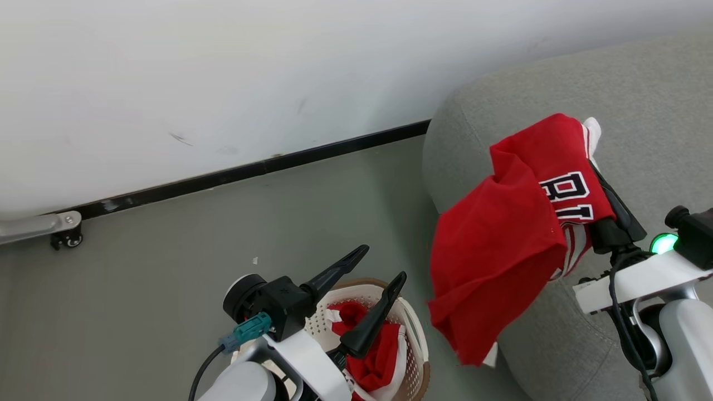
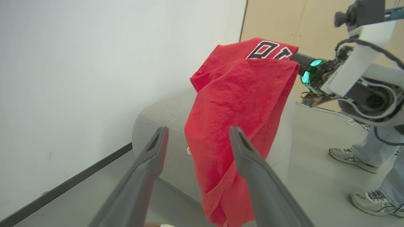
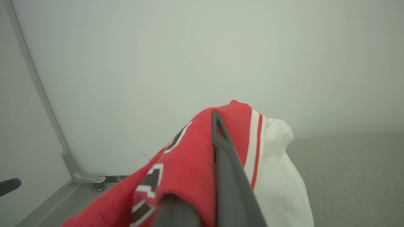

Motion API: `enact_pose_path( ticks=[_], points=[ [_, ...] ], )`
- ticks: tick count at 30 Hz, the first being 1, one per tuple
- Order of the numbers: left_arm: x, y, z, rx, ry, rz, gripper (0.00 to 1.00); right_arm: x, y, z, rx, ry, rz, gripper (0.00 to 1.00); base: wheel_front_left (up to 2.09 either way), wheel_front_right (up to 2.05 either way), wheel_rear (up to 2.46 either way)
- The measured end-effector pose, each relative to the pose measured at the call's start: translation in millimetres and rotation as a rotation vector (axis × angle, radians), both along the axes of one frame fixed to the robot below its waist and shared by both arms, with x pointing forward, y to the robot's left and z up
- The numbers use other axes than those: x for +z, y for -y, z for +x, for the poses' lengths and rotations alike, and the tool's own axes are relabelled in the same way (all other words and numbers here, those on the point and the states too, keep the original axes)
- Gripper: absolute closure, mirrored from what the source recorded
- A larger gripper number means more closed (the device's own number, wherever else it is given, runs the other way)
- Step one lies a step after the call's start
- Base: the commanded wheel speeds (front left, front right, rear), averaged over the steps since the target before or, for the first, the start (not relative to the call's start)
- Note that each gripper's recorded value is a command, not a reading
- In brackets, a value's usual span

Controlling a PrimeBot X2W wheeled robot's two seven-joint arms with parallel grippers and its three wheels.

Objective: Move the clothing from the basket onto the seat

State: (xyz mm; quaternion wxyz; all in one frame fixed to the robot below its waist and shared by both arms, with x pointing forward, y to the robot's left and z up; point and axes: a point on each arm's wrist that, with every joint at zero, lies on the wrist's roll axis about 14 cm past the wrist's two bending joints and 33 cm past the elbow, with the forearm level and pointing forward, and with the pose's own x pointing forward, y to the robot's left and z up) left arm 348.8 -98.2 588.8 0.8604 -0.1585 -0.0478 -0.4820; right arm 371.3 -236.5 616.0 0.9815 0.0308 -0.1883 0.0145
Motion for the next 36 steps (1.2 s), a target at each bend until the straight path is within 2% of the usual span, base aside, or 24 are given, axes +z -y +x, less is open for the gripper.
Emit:
enact_pose_path(
  ticks=[22, 29, 36],
  points=[
    [-15.6, 26.9, -3.1, -0.106, -0.025, 0.009, 0.00, -0.6, 22.5, -19.2, -0.084, -0.003, -0.006, 1.00, 0.00, 0.00, 0.00],
    [-19.4, 30.7, -2.1, -0.120, -0.035, 0.007, 0.00, -1.4, 24.1, -18.4, -0.087, -0.009, -0.019, 1.00, 0.00, 0.00, 0.00],
    [-21.4, 29.7, 0.3, -0.119, -0.040, 0.006, 0.00, 16.0, 28.1, -8.2, -0.084, 0.031, -0.050, 1.00, 0.00, 0.00, 0.00]
  ],
)
